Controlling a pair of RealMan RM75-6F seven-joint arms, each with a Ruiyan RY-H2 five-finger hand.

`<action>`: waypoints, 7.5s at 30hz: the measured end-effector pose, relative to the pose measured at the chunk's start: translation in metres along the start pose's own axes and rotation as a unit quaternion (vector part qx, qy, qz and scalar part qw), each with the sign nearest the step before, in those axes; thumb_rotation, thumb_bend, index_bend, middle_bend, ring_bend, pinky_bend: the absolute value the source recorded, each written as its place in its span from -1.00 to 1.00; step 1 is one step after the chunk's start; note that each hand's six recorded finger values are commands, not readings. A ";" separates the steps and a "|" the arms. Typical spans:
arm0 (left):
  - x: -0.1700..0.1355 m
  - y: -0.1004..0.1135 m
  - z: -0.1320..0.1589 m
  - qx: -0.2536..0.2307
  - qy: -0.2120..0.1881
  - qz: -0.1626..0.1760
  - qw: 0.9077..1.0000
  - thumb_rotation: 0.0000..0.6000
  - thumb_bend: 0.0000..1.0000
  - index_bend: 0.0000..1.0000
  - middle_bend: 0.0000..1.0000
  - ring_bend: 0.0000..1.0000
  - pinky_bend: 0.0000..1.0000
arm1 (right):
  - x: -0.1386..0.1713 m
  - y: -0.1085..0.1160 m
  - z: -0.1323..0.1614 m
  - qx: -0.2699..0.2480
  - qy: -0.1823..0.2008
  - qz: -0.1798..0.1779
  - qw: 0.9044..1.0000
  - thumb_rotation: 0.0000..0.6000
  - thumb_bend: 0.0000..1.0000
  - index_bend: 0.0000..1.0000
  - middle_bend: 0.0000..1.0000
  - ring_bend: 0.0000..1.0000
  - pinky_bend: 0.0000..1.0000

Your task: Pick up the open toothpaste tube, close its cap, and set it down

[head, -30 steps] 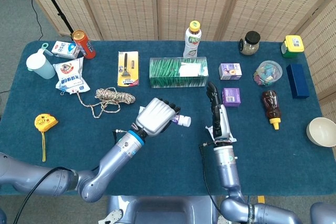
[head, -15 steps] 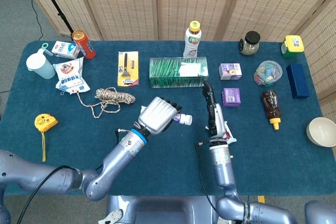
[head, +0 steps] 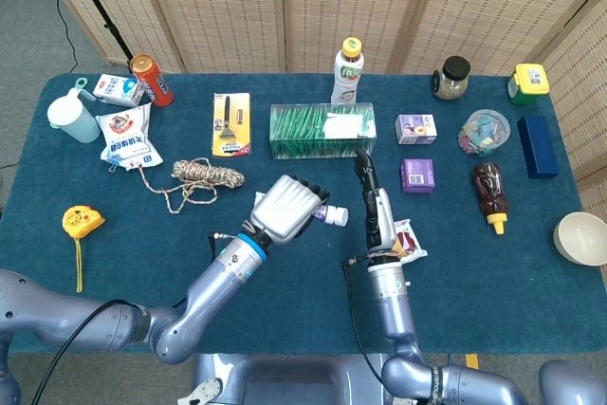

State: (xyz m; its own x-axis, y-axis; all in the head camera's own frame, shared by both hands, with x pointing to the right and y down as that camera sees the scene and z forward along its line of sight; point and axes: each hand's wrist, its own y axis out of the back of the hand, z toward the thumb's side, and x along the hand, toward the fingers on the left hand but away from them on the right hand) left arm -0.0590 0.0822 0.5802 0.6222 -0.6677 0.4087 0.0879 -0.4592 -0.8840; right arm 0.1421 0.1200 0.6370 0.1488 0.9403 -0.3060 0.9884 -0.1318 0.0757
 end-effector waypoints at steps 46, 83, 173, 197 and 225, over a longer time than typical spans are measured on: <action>0.006 -0.005 0.013 0.007 0.005 -0.024 1.000 1.00 0.13 0.01 0.03 0.03 0.09 | -0.004 -0.024 -0.004 0.003 0.004 0.021 1.000 -1.00 -1.00 -1.00 -1.00 -1.00 -1.00; 0.008 -0.008 0.016 -0.035 0.010 0.008 0.999 1.00 0.13 0.02 0.04 0.03 0.09 | -0.006 -0.024 -0.004 -0.043 -0.004 0.020 0.999 -1.00 -1.00 -1.00 -1.00 -1.00 -1.00; -0.009 -0.102 -0.032 -0.035 0.036 -0.084 0.995 1.00 0.13 -0.37 -0.36 -0.50 -0.11 | -0.005 0.068 0.006 0.103 -0.006 0.007 0.995 -1.00 -1.00 -1.00 -1.00 -1.00 -1.00; -0.076 -0.048 -0.118 -0.045 0.123 -0.043 0.990 1.00 0.12 -0.63 -0.67 -0.73 -0.40 | -0.001 0.122 0.015 0.231 -0.001 -0.009 0.973 0.09 -1.00 -1.00 -1.00 -1.00 -1.00; -0.272 -0.036 -0.236 -0.067 0.309 0.071 0.946 1.00 0.12 -0.21 -0.27 -0.37 -0.28 | 0.038 0.189 0.018 0.470 -0.037 -0.003 0.882 1.00 -0.92 -0.81 -1.00 -1.00 -1.00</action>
State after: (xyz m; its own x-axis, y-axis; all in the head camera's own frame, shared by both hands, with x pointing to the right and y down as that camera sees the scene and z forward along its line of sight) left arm -0.4147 0.1425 0.5544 0.0432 -0.9245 0.3788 -0.0888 -0.3812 -0.9202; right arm 0.3349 0.1253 0.6230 0.1113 0.9230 -0.3683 0.5736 -0.3623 -0.7347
